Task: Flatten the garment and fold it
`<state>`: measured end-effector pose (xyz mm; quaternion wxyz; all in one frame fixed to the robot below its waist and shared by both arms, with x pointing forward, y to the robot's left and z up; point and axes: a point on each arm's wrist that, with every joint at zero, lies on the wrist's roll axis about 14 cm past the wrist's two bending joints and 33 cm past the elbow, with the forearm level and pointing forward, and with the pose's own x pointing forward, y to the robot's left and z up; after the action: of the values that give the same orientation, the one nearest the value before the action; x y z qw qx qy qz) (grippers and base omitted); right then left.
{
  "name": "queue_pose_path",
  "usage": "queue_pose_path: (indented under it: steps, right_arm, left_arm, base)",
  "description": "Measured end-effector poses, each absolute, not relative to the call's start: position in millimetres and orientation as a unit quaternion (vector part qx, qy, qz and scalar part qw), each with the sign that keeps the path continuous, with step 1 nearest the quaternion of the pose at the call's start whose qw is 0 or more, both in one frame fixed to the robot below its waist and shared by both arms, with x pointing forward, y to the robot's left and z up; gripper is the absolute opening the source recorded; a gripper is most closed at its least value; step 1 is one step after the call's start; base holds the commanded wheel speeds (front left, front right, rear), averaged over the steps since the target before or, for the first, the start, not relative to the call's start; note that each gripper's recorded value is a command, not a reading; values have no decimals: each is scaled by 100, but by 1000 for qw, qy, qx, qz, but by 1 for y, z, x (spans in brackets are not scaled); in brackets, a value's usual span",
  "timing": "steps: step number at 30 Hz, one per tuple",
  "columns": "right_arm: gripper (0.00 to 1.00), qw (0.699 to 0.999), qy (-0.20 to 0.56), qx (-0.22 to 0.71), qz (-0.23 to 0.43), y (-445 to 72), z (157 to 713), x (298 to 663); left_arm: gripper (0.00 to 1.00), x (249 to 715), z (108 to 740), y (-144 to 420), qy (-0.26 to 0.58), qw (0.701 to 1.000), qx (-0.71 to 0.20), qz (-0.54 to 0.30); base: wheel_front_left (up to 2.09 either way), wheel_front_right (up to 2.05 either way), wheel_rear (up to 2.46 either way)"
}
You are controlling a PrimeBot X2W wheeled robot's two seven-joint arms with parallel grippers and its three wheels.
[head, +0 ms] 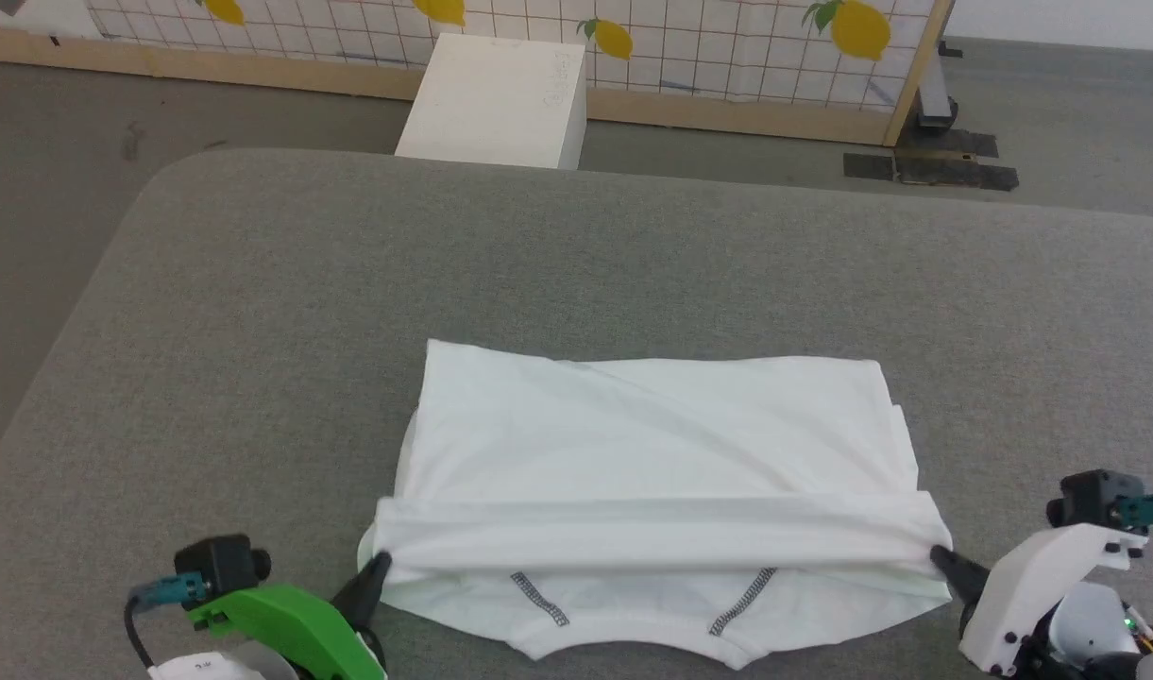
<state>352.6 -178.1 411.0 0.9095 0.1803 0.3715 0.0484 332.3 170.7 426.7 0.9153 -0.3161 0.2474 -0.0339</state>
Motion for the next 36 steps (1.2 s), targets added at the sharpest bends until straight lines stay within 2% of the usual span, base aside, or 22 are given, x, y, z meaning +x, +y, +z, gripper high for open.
queue_pose_path:
  steps: [7, 8, 9, 10, 15, 20, 22, 27, 30, 36]
  right_arm:
    - [0, 894, 417, 154, 56, -168, 385, 329]
    - [13, 893, 419, 151, 56, -168, 384, 327]
    - [27, 893, 422, 147, 57, -168, 383, 326]
    - [100, 893, 423, 142, 58, -169, 383, 326]
    - [100, 898, 416, 130, 56, -177, 394, 322]
    - [100, 913, 380, 141, 48, -192, 430, 320]
    - [100, 924, 350, 146, 40, -202, 452, 325]
    - [100, 938, 321, 124, 29, -213, 483, 344]
    - [100, 937, 328, 111, 41, -204, 486, 361]
    - [100, 922, 380, 56, 49, -189, 458, 391]
  left_arm:
    - [0, 300, 388, 171, 343, 897, -277, -11]
    - [13, 300, 388, 171, 344, 897, -277, -9]
    - [76, 299, 387, 171, 346, 896, -277, -7]
    - [100, 299, 386, 172, 348, 896, -276, -4]
    - [100, 297, 388, 187, 353, 898, -263, 20]
    - [100, 298, 407, 225, 321, 916, -233, 65]
    - [100, 308, 431, 241, 270, 937, -210, 75]
    - [100, 345, 514, 262, 70, 987, -125, 73]
    - [100, 361, 557, 258, -44, 994, -79, 61]
    - [100, 382, 600, 235, -145, 989, -13, 29]
  base:
    - [0, 0, 0]
    - [0, 0, 0]
    - [0, 0, 0]
    - [0, 0, 0]
    - [0, 0, 0]
    - [0, 0, 0]
    - [0, 0, 0]
    - [0, 0, 0]
    - [0, 0, 0]
    - [0, 0, 0]
